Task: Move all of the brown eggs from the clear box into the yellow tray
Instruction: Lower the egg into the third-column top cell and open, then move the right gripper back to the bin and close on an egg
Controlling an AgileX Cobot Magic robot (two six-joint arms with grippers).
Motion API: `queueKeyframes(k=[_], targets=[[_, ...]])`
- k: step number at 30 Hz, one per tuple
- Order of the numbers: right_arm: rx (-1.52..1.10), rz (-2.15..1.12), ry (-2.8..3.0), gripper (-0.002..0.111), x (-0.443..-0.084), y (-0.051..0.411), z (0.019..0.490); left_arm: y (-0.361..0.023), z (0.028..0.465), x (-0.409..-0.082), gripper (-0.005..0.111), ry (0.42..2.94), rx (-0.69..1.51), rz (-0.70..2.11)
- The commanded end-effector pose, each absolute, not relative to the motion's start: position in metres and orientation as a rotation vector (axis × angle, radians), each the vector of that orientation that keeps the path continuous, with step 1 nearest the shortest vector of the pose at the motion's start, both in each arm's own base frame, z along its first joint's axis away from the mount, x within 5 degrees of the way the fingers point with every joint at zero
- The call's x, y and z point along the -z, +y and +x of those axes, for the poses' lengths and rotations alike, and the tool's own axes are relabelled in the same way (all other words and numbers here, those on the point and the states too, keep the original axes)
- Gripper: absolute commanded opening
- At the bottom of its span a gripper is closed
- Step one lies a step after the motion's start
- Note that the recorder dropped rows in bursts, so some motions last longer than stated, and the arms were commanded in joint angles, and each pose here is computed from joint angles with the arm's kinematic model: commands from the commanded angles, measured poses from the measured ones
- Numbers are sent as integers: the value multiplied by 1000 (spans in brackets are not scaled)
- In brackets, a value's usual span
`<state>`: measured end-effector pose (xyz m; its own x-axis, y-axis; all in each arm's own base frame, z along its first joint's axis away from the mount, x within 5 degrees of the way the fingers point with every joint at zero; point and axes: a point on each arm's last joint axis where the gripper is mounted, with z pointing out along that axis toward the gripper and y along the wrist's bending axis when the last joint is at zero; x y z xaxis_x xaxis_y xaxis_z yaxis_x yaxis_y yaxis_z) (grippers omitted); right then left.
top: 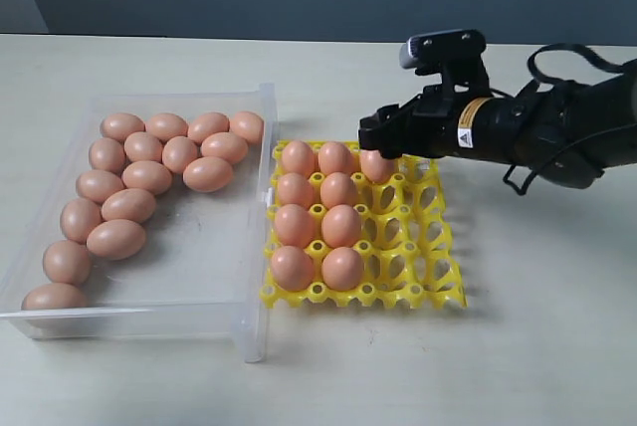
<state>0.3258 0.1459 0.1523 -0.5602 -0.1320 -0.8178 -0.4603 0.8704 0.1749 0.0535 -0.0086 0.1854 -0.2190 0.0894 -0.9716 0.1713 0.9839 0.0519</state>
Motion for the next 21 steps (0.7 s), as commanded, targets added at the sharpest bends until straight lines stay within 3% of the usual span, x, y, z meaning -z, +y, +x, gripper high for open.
queueKeyframes(k=[1,5,9,13,21], targets=[[-464,-419,2057,59,-189,143,322,-9,54,-185,0,1783,78,191],[-514,-389,2002,59,-212,146,315,-9,54,-185,0,1783,78,191],[-544,-563,1952,57,-218,173,301,-9,54,-185,0,1783,78,191],[-526,-688,1971,47,-223,211,295,-9,54,-185,0,1783,78,191],[-445,-861,1951,47,-221,301,310,-9,54,-185,0,1783,78,191]])
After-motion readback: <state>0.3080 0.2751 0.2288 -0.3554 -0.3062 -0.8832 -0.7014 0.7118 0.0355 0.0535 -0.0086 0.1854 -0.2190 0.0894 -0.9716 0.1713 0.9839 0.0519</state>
